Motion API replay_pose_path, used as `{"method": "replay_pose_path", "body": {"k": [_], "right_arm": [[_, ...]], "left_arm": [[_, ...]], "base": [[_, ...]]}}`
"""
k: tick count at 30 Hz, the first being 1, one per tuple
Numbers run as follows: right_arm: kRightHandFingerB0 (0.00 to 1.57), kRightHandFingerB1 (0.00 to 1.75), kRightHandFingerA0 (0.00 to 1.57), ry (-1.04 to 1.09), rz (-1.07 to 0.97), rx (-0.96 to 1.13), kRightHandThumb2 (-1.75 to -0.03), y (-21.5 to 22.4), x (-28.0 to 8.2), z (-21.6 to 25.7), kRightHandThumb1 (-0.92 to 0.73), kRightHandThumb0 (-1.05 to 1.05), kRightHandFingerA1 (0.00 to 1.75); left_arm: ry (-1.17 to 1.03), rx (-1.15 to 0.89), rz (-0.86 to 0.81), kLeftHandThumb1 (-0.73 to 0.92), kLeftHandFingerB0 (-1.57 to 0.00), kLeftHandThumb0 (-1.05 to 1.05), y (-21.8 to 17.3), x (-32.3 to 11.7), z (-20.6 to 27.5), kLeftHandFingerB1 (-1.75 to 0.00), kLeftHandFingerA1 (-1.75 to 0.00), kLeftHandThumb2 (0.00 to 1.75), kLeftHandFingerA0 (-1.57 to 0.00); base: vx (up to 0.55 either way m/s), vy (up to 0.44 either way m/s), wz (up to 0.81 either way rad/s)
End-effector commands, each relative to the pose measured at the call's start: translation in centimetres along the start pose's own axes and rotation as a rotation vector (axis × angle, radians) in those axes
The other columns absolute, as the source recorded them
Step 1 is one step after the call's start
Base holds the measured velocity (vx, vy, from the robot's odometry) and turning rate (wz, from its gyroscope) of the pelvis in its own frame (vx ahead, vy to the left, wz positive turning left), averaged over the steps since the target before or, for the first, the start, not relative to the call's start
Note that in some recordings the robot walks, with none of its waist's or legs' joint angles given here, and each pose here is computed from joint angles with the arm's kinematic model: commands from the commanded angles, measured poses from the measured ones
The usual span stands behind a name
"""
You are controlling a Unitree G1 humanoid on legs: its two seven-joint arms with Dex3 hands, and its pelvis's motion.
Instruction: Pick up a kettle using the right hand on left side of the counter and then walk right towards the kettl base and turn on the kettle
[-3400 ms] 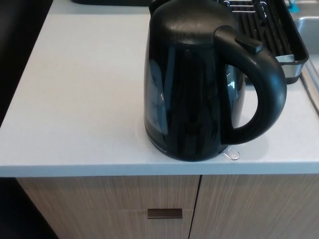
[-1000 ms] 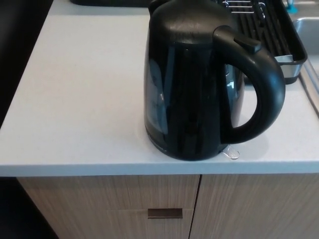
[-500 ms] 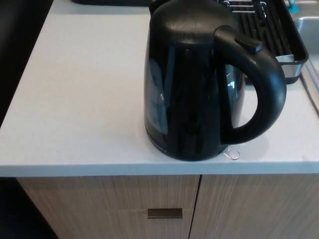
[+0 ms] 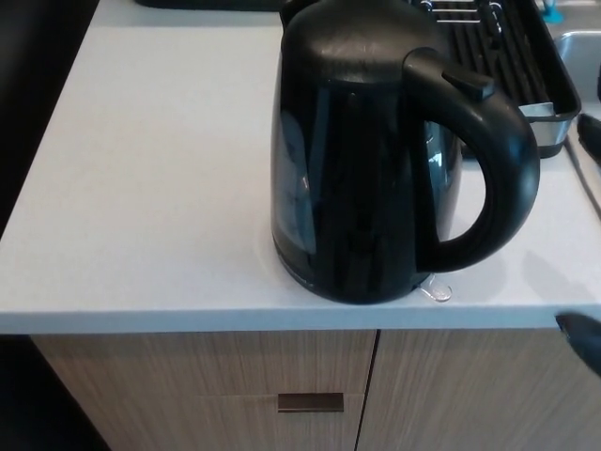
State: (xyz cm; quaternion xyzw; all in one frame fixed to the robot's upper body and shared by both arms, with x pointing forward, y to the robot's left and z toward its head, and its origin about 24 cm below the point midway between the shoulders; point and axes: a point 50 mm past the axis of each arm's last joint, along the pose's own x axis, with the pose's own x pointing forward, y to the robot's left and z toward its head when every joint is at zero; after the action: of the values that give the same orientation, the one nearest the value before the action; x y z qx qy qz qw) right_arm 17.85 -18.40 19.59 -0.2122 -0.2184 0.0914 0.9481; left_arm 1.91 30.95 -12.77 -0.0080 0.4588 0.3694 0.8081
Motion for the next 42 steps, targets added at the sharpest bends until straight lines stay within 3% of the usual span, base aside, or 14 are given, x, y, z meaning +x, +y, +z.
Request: {"method": "replay_pose_path", "body": {"k": [1,2,3,4,5,8,11,14,20,22,23,28,29,42], "right_arm": [[0.00,0.10,0.00,0.266,-0.174,-0.097,-0.76,-1.7,1.4,-3.8,-0.46,-0.91,0.16],[0.00,0.11,0.00,0.269,-0.188,-0.097,-0.94,-1.9,1.4,-3.8,-0.46,-0.86,0.38],[0.00,0.16,0.00,0.272,-0.200,-0.095,-0.59,-2.0,1.5,-3.8,-0.60,-0.88,0.43],[0.00,0.16,0.00,0.274,-0.209,-0.093,-0.59,-2.0,1.6,-3.8,-0.60,-0.88,0.43],[0.00,0.03,0.00,0.269,-0.215,-0.109,-0.95,-2.2,1.9,-4.0,-0.50,-0.92,0.35],[0.01,0.11,0.00,0.274,-0.224,-0.111,-0.93,-2.0,2.2,-4.3,-0.46,-0.84,0.37],[0.11,0.02,0.00,0.283,-0.209,-0.120,-0.93,-0.7,2.8,-4.5,-0.50,-0.90,0.25],[0.00,0.08,0.00,0.287,-0.193,-0.118,-0.94,0.1,3.1,-4.5,-0.47,-0.88,0.26],[0.00,0.06,0.00,0.288,-0.176,-0.119,-0.95,1.0,3.4,-4.3,-0.48,-0.91,0.25],[0.00,0.04,0.00,0.305,-0.117,-0.149,-0.97,2.0,4.0,-4.7,-0.49,-0.92,0.26],[0.00,0.11,0.00,0.313,-0.112,-0.148,-0.59,2.1,4.2,-4.9,-0.60,-0.92,0.05],[0.00,0.17,0.00,0.330,-0.101,-0.160,-0.67,2.4,4.7,-5.4,-0.55,-0.93,0.06],[0.00,0.07,0.00,0.403,-0.050,-0.163,-0.94,2.8,5.2,-6.4,-0.47,-0.90,0.29],[0.00,0.08,0.00,0.519,-0.079,-0.173,-0.90,2.7,6.7,-8.1,-0.44,-0.84,0.30]], "left_arm": [[-0.082,-0.008,0.027,0.53,-0.77,0.29,1.0,-0.4,0.1,-0.88,-1.03,1.16,-0.94],[-0.077,-0.012,0.030,0.55,-0.76,0.29,1.1,-0.4,0.1,-0.91,-1.14,1.11,-0.88],[-0.077,-0.012,0.031,0.56,-0.76,0.26,1.2,-0.4,0.1,-0.91,-1.13,1.09,-0.87],[-0.076,-0.013,0.032,0.56,-0.76,0.26,1.2,-0.4,0.1,-0.91,-1.13,1.09,-0.87],[-0.082,0.004,0.029,0.57,-0.76,0.24,1.2,-0.4,0.0,-0.90,-1.11,1.07,-0.87],[-0.077,0.013,0.029,0.59,-0.76,0.22,1.2,-0.3,0.0,-0.89,-1.11,1.05,-0.88],[-0.088,0.016,0.021,0.55,-0.74,0.26,0.9,-0.5,0.0,-0.86,-1.03,1.15,-0.95],[-0.085,0.023,0.021,0.59,-0.73,0.25,1.0,-0.5,-0.2,-0.87,-1.11,1.10,-0.87],[-0.079,0.019,0.023,0.55,-0.74,0.26,1.0,-0.5,-0.4,-0.86,-1.02,1.15,-0.95],[-0.089,0.011,0.019,0.57,-0.73,0.25,1.2,-0.7,-0.3,-0.89,-1.12,1.07,-0.85],[-0.088,0.009,0.020,0.58,-0.73,0.26,1.2,-0.7,-0.3,-0.90,-1.11,1.07,-0.86],[-0.088,0.020,0.022,0.61,-0.73,0.23,1.2,-0.8,-0.3,-0.88,-1.08,1.04,-0.87],[-0.076,-0.003,0.023,0.62,-0.73,0.25,1.2,-0.6,-0.5,-0.88,-1.12,1.09,-0.87],[-0.082,-0.002,0.007,0.58,-0.73,0.27,0.8,-0.7,-0.5,-0.89,-1.14,1.13,-0.84]], "base": [[0.00,0.000,0.00],[0.00,0.000,0.00],[0.00,0.000,0.00],[0.00,0.000,0.00],[0.00,0.000,0.00],[0.00,0.000,0.00],[0.00,0.000,0.00],[0.00,0.000,0.00],[0.00,0.000,0.00],[0.00,0.000,0.00],[0.00,0.000,0.00],[0.00,0.000,0.00],[0.00,0.000,0.00],[0.00,0.000,0.00]]}}
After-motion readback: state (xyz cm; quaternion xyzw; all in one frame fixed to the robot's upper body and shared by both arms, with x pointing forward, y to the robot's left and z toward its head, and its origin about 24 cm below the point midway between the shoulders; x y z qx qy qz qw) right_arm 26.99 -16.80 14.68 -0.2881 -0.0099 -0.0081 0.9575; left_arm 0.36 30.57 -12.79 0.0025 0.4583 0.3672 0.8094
